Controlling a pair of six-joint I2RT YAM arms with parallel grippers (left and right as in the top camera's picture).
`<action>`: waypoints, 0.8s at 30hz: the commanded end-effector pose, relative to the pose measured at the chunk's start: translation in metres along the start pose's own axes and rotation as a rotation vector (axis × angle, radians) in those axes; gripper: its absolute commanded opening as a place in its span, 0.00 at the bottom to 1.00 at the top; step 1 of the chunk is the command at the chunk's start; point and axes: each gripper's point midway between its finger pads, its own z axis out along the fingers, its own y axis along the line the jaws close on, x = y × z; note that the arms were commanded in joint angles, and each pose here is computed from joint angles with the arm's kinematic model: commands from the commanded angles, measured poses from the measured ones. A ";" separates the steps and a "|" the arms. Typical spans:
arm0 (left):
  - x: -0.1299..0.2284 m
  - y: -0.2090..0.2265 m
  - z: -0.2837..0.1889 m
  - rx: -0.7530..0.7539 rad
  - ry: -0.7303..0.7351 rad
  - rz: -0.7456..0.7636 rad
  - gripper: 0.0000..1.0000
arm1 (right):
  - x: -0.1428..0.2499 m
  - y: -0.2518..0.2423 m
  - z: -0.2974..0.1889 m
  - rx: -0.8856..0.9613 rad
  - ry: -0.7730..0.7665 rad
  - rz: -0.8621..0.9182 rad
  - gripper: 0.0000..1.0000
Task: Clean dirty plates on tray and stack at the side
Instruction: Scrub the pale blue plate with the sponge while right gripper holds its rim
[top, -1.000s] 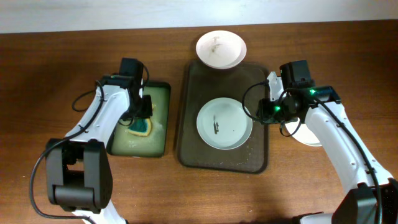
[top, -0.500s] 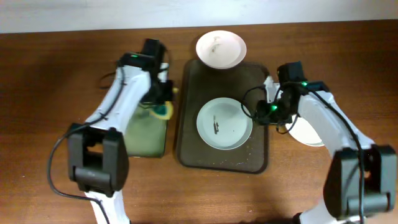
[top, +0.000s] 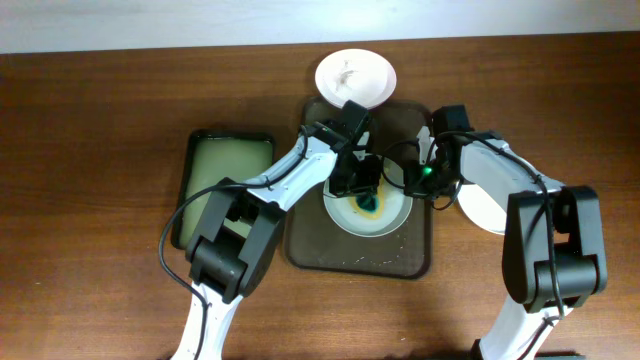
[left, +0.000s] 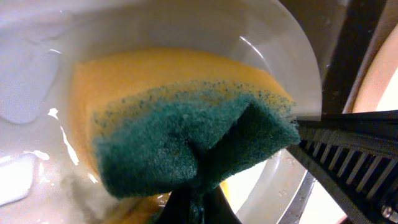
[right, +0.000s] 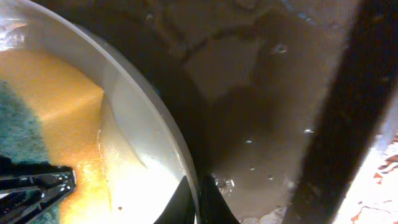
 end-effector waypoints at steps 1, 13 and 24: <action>0.033 -0.009 0.047 0.041 0.131 0.011 0.00 | 0.007 -0.008 0.016 0.038 0.039 0.035 0.04; 0.012 0.063 0.022 -0.455 -0.010 0.141 0.00 | 0.012 -0.009 0.016 0.041 0.059 0.041 0.04; 0.025 0.016 0.049 -0.137 0.165 0.178 0.00 | 0.012 -0.009 0.016 0.042 0.059 0.041 0.04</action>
